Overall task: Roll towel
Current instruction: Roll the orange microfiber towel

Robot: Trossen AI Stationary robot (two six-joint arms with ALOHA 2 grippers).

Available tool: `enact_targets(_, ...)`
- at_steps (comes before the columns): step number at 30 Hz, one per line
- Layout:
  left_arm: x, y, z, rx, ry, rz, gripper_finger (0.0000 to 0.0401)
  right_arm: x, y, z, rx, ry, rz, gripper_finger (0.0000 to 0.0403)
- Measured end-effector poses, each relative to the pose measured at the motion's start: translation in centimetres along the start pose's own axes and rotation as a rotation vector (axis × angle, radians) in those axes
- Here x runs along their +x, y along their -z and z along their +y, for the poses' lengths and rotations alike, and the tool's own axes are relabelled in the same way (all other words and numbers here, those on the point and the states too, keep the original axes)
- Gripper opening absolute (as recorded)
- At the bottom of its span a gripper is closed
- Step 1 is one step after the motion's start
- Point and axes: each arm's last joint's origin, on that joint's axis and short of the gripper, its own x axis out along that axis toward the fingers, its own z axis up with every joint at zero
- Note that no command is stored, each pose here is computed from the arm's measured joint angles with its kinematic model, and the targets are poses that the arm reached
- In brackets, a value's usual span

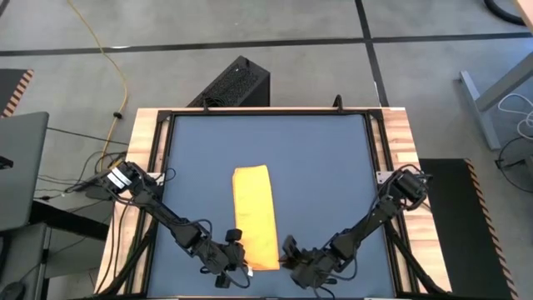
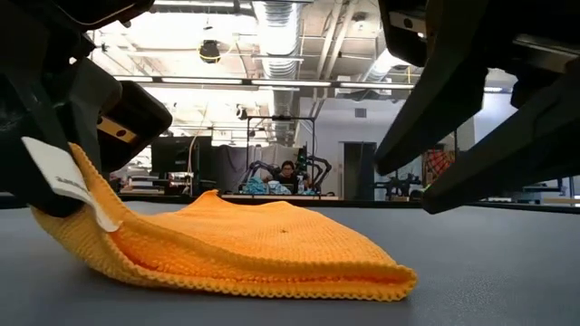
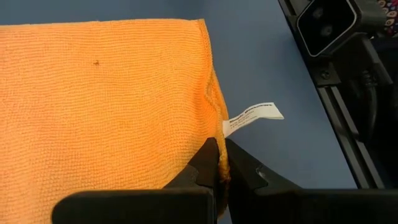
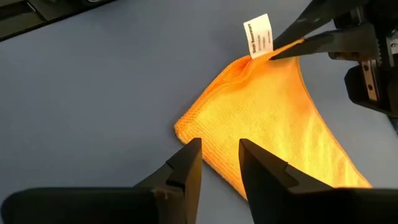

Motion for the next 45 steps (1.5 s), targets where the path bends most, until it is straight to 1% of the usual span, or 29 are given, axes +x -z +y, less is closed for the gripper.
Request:
enact_targets(5, 0.0, 0.0, 0.0, 0.001, 0.0, 0.0, 0.0, 0.2, 0.2, -0.4, 0.003, 0.004, 0.008, 0.0175)
enact_targets(9, 0.0, 0.0, 0.0, 0.003, 0.0, 0.0, 0.0, 0.5, 0.3, -0.4, 0.002, -0.062, -0.017, 0.02)
enact_targets(11, 0.0, 0.0, 0.0, 0.004, 0.0, 0.0, 0.0, 1.1, 0.4, -0.1, -0.002, -0.09, -0.04, 0.0203)
enact_targets(13, 0.0, 0.0, 0.0, 0.004, 0.0, 0.0, 0.0, 1.8, 0.7, 0.6, -0.037, -0.099, -0.051, 0.0203)
enact_targets(15, 0.0, 0.0, 0.0, 0.004, 0.001, 0.0, 0.0, 2.3, 0.6, 1.2, -0.062, -0.084, -0.074, 0.0199)
enact_targets(19, 0.0, 0.0, 0.0, 0.003, 0.005, 0.0, 0.0, 2.4, 0.7, 1.4, -0.08, -0.029, -0.047, 0.0189)
enact_targets(25, 0.0, 0.0, -0.1, 0.006, 0.019, 0.01, 0.0, 2.5, 0.8, 1.2, -0.072, -0.029, -0.043, 0.0168)
enact_targets(29, 0.0, 0.0, -0.1, 0.015, 0.02, 0.009, 0.0, 2.8, 1.0, 1.0, -0.064, -0.058, -0.048, 0.0146)
enact_targets(36, -0.1, 0.1, -0.3, 0.02, 0.01, 0.002, 0.0, 3.0, 1.3, 0.8, 0.019, -0.074, -0.038, 0.0097)
enact_targets(39, -0.2, 0.3, -0.6, 0.026, 0.015, 0.002, 0.0, 3.1, 1.4, 0.8, 0.094, -0.074, -0.031, 0.007)
enact_targets(45, -0.3, 0.4, -1.0, 0.015, 0.026, 0.0, 0.0, 3.1, 1.5, 0.7, 0.295, -0.077, -0.021, 0.0014)
